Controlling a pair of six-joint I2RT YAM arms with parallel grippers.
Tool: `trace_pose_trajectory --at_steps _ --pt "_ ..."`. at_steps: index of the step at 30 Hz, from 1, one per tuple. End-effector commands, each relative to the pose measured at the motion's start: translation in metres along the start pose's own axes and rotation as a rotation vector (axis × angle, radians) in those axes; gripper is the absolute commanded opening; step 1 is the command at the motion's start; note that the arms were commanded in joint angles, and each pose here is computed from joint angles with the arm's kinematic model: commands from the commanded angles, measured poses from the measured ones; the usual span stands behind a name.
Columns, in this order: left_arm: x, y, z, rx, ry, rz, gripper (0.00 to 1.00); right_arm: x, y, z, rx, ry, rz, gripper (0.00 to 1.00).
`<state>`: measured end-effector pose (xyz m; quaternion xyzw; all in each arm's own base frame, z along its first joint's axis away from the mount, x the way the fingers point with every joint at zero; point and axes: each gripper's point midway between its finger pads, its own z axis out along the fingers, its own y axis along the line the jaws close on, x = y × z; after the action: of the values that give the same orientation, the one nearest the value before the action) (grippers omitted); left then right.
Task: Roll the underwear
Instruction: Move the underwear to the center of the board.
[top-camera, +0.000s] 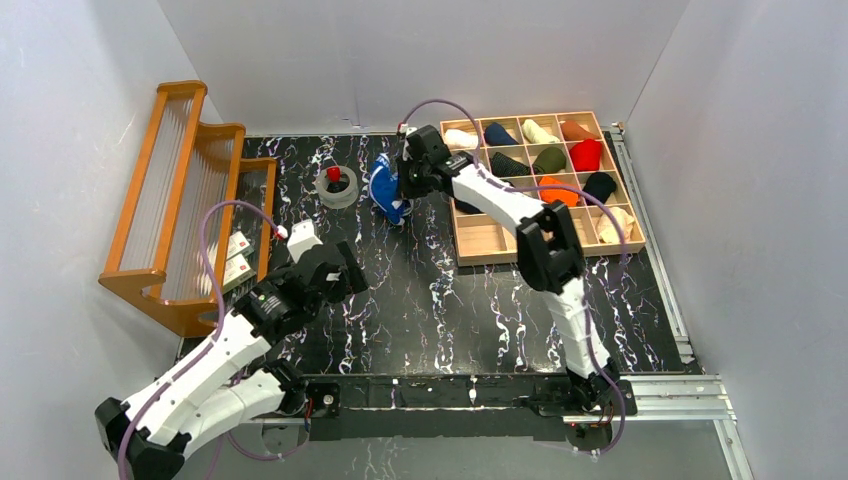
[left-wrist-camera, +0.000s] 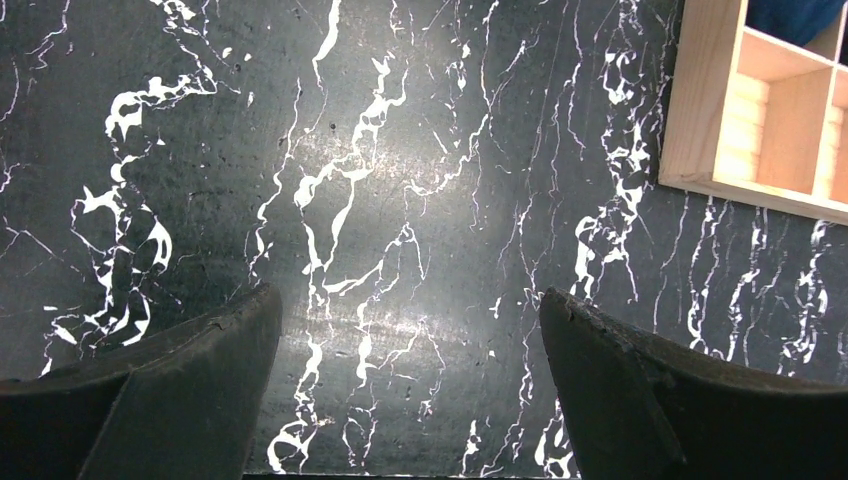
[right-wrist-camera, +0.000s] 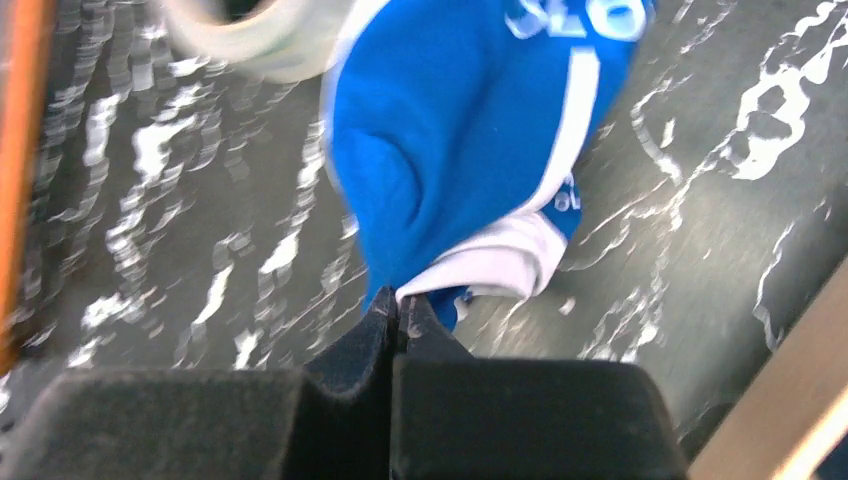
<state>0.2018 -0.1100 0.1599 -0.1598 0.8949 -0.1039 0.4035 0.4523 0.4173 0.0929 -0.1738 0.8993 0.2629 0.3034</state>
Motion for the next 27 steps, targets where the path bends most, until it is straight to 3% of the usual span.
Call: trace_pose_trajectory --at_steps 1,3,7,8,9,10,13,15,17,19,27 --pt "-0.011 -0.012 0.008 0.007 -0.025 0.007 0.98 -0.022 0.089 -0.113 -0.150 -0.119 -0.077 0.01" --pt "-0.016 -0.013 0.010 -0.004 -0.034 -0.013 0.98 0.015 0.099 -0.127 -0.155 -0.084 -0.071 0.01" --pt "-0.028 -0.006 0.008 -0.017 -0.056 -0.053 0.98 0.134 0.125 -0.143 -0.190 0.068 -0.072 0.03" --pt "-0.031 0.003 0.008 -0.031 -0.052 -0.052 0.98 0.200 0.134 -0.148 -0.200 0.207 -0.109 0.17" --pt "-0.029 0.009 0.011 -0.032 -0.029 -0.057 0.98 0.222 0.140 -0.162 -0.237 0.255 -0.136 0.49" --pt "-0.027 0.012 0.013 -0.039 -0.014 -0.052 0.98 0.220 0.141 -0.173 -0.247 0.242 -0.131 0.61" --pt "-0.012 0.004 0.024 0.019 0.049 -0.003 0.98 0.199 0.126 -0.213 -0.217 0.088 -0.090 0.79" --pt "0.002 -0.010 0.034 0.090 0.111 0.043 0.98 0.207 0.090 -0.217 -0.059 0.044 0.026 0.86" --pt "0.017 -0.025 0.049 0.155 0.186 0.102 0.98 0.228 0.053 -0.218 0.076 0.031 0.169 0.88" --pt "0.040 -0.033 0.069 0.181 0.283 0.132 0.98 0.256 0.041 -0.210 0.065 0.112 0.293 0.82" --pt "0.045 -0.033 0.099 0.153 0.300 0.218 0.98 0.292 0.042 -0.193 -0.006 0.260 0.369 0.72"
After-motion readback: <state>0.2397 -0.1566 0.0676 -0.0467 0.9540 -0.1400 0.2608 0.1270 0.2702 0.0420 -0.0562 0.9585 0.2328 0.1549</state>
